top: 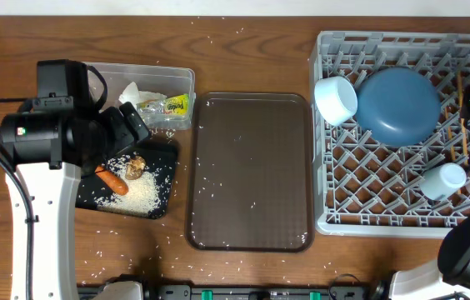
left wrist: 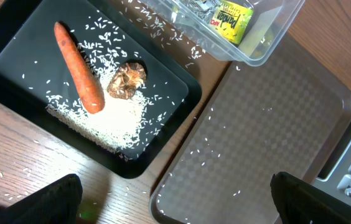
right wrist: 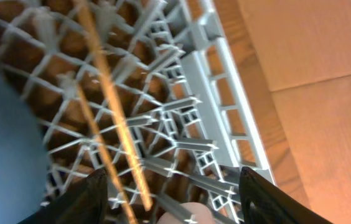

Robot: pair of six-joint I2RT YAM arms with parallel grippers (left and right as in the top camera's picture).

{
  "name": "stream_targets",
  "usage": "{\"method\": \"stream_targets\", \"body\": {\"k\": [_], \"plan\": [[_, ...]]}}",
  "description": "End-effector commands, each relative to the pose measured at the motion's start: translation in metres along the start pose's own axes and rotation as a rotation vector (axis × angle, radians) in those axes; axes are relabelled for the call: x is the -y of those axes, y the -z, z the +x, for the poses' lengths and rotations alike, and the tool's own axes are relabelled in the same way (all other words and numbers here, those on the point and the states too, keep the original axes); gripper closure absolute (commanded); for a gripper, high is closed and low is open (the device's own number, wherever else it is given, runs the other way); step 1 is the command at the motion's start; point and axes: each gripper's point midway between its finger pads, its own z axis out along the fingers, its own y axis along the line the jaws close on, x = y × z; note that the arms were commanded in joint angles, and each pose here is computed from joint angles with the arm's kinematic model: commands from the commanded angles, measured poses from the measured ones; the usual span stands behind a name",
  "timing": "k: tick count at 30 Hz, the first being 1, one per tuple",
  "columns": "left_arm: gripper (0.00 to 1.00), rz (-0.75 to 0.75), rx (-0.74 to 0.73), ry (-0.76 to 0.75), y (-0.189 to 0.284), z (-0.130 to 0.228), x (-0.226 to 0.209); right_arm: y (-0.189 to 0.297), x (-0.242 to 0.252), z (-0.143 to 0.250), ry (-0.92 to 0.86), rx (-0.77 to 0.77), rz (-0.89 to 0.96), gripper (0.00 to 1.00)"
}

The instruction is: Sort waste into correct bins and load items into the dishwasher rack

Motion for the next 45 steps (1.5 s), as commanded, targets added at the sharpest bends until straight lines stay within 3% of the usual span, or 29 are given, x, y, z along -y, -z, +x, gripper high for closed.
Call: {"method": "stream_targets", "body": {"k": [1, 6, 7, 9, 14, 23, 28, 38, 45], "plan": [[0.02, -0.013, 0.006, -0.007, 0.001, 0.000, -0.003, 0.031, -0.018, -0.016, 0.013, 0.084, -0.069, 0.33], [0.02, -0.012, 0.006, -0.007, 0.001, 0.000, -0.003, 0.112, -0.065, -0.036, 0.006, 0.249, -0.353, 0.25], [0.02, -0.012, 0.006, -0.007, 0.001, 0.000, -0.003, 0.134, -0.077, -0.036, 0.022, 0.283, -0.432, 0.20], [0.02, -0.012, 0.006, -0.007, 0.001, 0.000, -0.003, 0.184, -0.100, -0.034, 0.066, 0.362, -0.603, 0.01], [0.02, -0.012, 0.007, -0.007, 0.001, 0.000, -0.003, 0.290, -0.126, -0.009, 0.174, 0.519, -0.868, 0.01], [0.02, -0.012, 0.007, -0.007, 0.001, 0.000, -0.003, 0.376, -0.125, 0.048, 0.287, 0.609, -1.076, 0.01], [0.02, -0.012, 0.007, -0.007, 0.001, 0.000, -0.003, 0.369, -0.102, 0.069, 0.276, 0.579, -0.976, 0.01], [0.02, -0.012, 0.006, -0.007, 0.001, 0.000, -0.003, 0.378, -0.034, 0.109, 0.199, 0.683, -0.750, 0.01], [0.02, -0.013, 0.006, -0.007, 0.001, 0.000, -0.003, 0.357, -0.024, 0.148, 0.166, 0.708, -0.686, 0.01]]}}
